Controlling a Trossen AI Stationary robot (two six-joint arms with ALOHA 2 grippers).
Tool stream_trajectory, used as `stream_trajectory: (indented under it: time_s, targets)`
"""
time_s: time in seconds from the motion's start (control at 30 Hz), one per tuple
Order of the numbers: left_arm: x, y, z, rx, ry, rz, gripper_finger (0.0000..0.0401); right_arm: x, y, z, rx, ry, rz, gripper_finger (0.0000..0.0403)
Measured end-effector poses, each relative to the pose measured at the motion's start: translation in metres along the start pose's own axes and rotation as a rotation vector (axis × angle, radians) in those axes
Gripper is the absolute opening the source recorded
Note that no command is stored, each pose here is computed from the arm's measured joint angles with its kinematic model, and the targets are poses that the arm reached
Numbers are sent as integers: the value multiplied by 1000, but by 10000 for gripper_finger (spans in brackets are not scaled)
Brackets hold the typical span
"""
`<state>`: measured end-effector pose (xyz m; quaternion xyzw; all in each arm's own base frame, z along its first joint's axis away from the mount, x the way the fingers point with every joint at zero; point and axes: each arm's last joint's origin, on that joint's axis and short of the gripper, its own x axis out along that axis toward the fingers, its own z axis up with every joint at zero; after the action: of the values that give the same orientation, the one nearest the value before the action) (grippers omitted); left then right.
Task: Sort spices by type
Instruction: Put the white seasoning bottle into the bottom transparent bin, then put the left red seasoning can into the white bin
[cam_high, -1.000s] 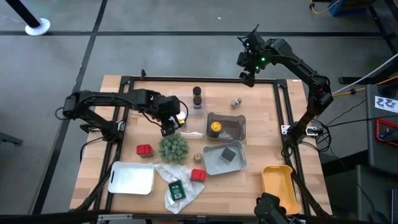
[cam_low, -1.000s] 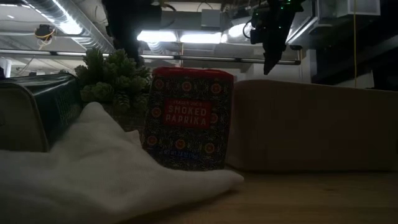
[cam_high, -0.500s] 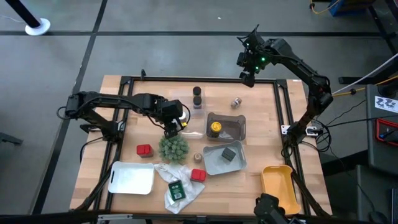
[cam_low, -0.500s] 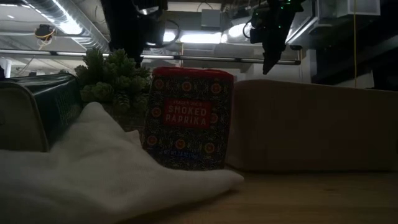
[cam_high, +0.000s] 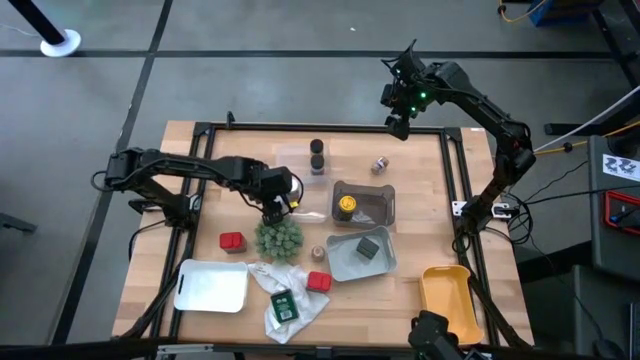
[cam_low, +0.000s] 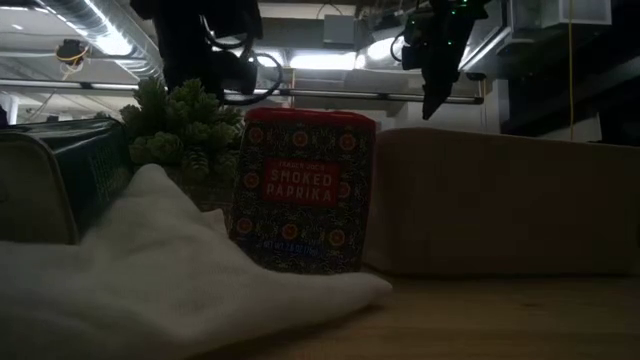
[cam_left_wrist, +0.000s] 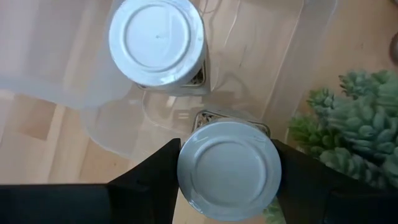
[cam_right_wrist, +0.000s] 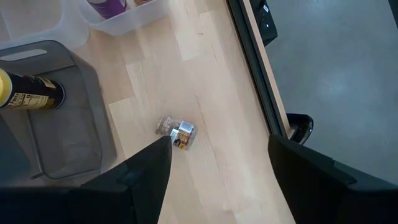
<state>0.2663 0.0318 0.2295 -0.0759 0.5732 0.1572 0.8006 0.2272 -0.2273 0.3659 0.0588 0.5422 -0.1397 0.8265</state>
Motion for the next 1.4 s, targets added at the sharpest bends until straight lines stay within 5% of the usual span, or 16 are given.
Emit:
stream_trajectory:
  time_s: [0.53, 0.87, 1.4]
  targets:
    - [4, 0, -2, 6, 1, 1, 199, 0, 0, 0, 0, 0, 0, 266]
    - [3, 0, -2, 3, 0, 1, 265, 0, 0, 0, 0, 0, 0, 266]
    - [-34, 2, 13, 85, 35, 6, 265, 0, 0, -1, 1, 7, 4, 266]
